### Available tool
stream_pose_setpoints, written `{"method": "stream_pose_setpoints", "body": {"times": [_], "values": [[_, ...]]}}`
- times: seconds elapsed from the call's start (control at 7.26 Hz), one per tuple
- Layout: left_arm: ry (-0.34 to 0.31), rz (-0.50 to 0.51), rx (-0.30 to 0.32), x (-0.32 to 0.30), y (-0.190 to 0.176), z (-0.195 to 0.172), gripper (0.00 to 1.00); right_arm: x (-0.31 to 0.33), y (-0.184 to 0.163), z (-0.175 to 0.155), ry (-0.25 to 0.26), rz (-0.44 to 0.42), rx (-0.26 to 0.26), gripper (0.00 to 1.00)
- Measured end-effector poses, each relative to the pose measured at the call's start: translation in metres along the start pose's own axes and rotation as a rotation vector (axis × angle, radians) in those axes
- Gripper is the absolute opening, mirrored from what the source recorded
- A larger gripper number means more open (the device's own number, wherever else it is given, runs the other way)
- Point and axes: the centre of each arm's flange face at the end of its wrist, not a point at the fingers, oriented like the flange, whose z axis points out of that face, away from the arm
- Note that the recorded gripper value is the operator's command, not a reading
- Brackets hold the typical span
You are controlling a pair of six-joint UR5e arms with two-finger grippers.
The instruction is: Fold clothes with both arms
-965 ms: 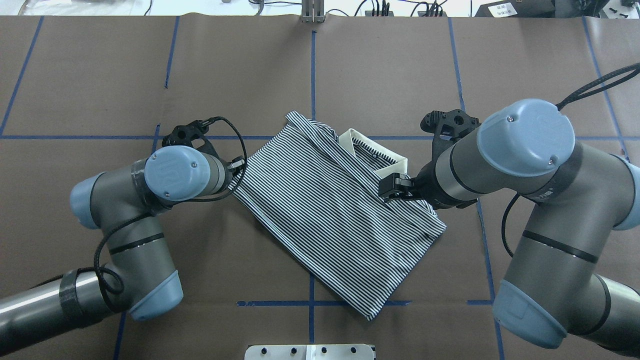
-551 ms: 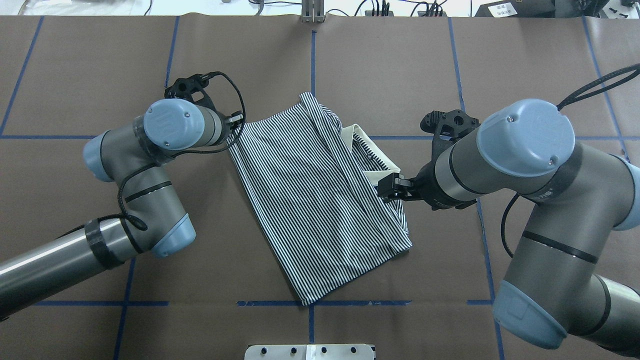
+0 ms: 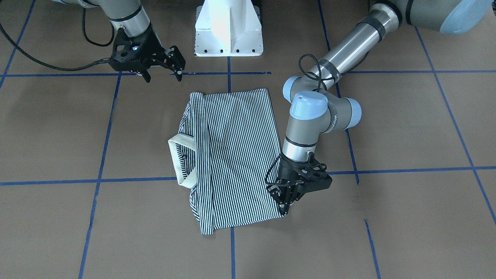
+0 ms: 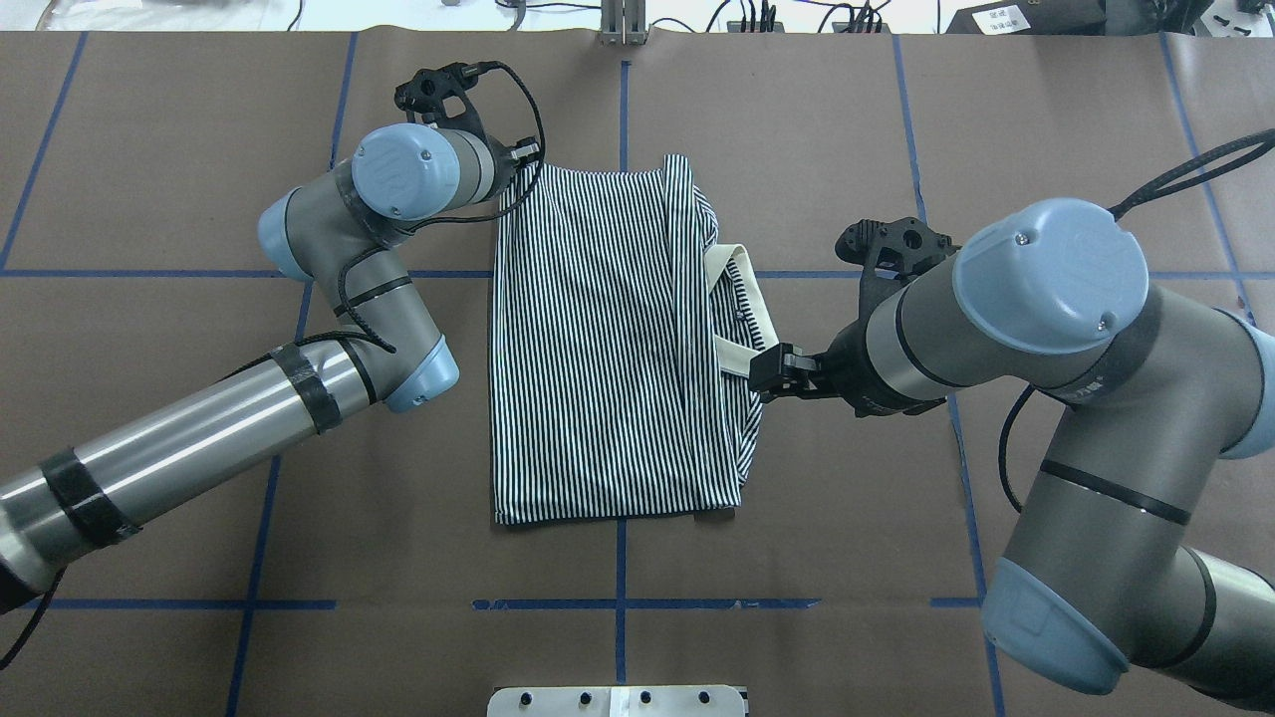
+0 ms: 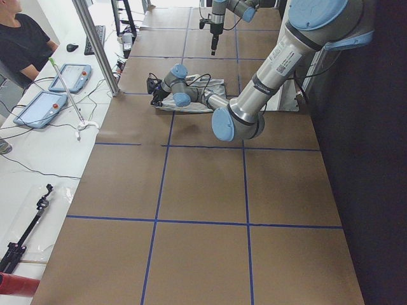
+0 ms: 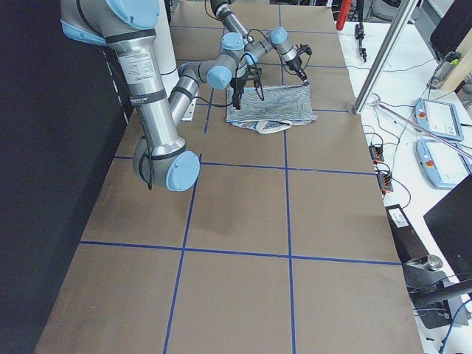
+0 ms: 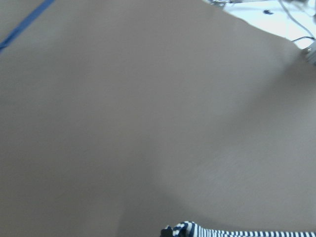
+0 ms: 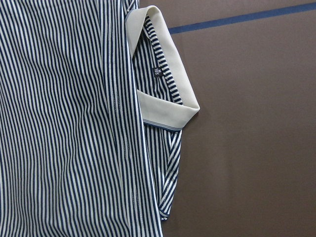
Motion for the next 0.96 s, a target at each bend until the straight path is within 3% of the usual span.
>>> {"method": "stream_pose_setpoints", "body": {"times": [0.14,0.55,0.96], "values": [[0.009,0.007,0.014,0.004,-0.002,0.005,0.99,0.000,-0.001,0.000,-0.002,0.000,0.002,1.00],[0.008,0.006,0.015,0.006,-0.011,0.012,1.00,0.000,-0.004,-0.001,0.000,0.000,0.029,1.00],[0.041,0.051,-0.094,-0.012,-0.054,-0.009,1.00,-0.007,-0.017,0.013,0.036,-0.018,0.085,1.00]]}}
